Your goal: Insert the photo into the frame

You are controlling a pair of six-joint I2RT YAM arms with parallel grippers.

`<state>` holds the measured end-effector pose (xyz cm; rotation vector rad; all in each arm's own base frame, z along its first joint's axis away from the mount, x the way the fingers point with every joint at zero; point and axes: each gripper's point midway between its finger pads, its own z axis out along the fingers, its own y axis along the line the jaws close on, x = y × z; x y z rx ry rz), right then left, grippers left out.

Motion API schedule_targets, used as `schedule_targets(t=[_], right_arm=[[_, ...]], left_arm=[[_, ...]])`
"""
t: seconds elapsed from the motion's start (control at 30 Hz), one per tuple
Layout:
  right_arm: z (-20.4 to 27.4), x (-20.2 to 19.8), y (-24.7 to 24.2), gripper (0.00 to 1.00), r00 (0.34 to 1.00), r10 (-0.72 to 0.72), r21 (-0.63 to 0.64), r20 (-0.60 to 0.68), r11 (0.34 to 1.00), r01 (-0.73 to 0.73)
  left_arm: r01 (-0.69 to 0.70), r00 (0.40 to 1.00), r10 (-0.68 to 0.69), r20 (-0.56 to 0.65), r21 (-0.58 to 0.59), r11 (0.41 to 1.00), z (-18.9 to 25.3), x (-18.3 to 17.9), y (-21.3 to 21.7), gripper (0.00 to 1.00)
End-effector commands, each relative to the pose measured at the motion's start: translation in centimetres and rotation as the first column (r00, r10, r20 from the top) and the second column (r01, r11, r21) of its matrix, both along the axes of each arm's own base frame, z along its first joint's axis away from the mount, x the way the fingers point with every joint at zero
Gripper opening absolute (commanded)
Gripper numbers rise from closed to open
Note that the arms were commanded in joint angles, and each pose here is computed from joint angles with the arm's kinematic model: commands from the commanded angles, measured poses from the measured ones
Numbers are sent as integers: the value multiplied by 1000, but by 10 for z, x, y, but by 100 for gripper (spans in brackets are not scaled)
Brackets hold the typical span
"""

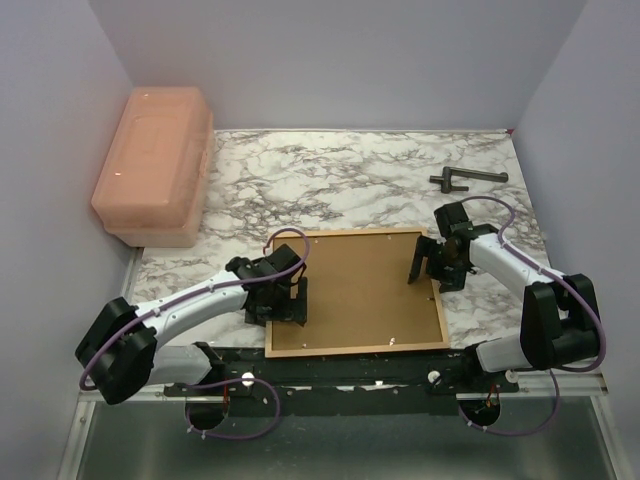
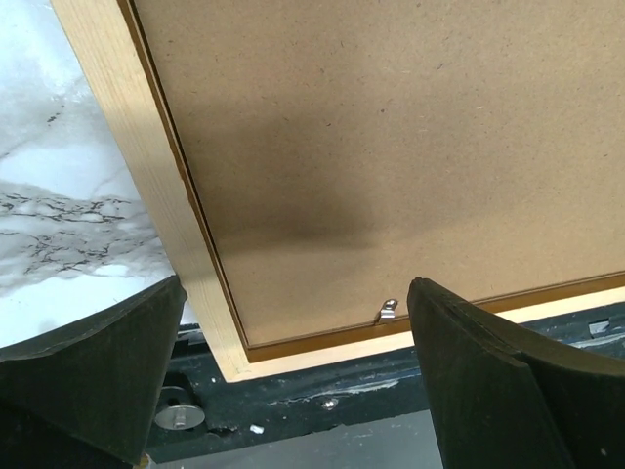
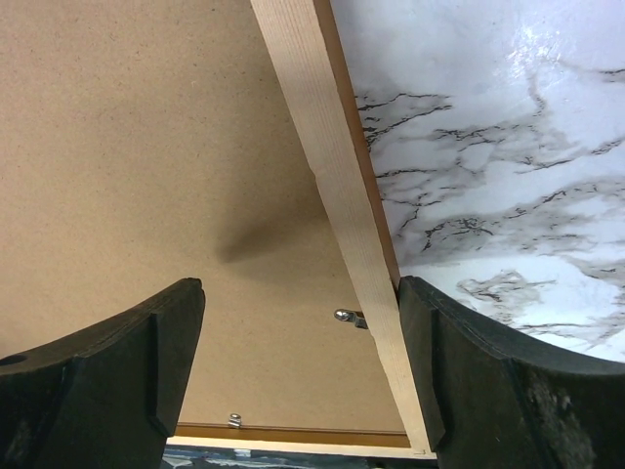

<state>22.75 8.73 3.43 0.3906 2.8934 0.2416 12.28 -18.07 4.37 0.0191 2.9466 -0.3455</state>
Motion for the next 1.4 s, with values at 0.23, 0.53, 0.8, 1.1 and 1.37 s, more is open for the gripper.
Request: schedule_targets(t=[0.23, 0.53, 0.8, 1.1, 1.37], right_arm=[[15, 9, 18, 92, 1000, -16, 79, 8, 997, 16], [19, 24, 19, 93, 1000, -18, 82, 24, 997, 16], [21, 32, 12, 97, 999, -28, 67, 35, 997, 25], [19, 36, 13, 97, 999, -19, 74, 31, 997, 17], [16, 37, 14, 97, 999, -20, 83, 26, 996, 18]], left_arm=[[-44, 999, 44, 28, -17, 999, 15, 39, -16, 99], [-126, 989, 125, 77, 11, 992, 20, 97, 5, 98], [-179, 979, 163, 122, 128, 975, 20, 135, 32, 98], [-200, 978, 188, 94, 144, 969, 4, 163, 42, 90], [-172, 984, 165, 60, 129, 977, -10, 172, 33, 74]])
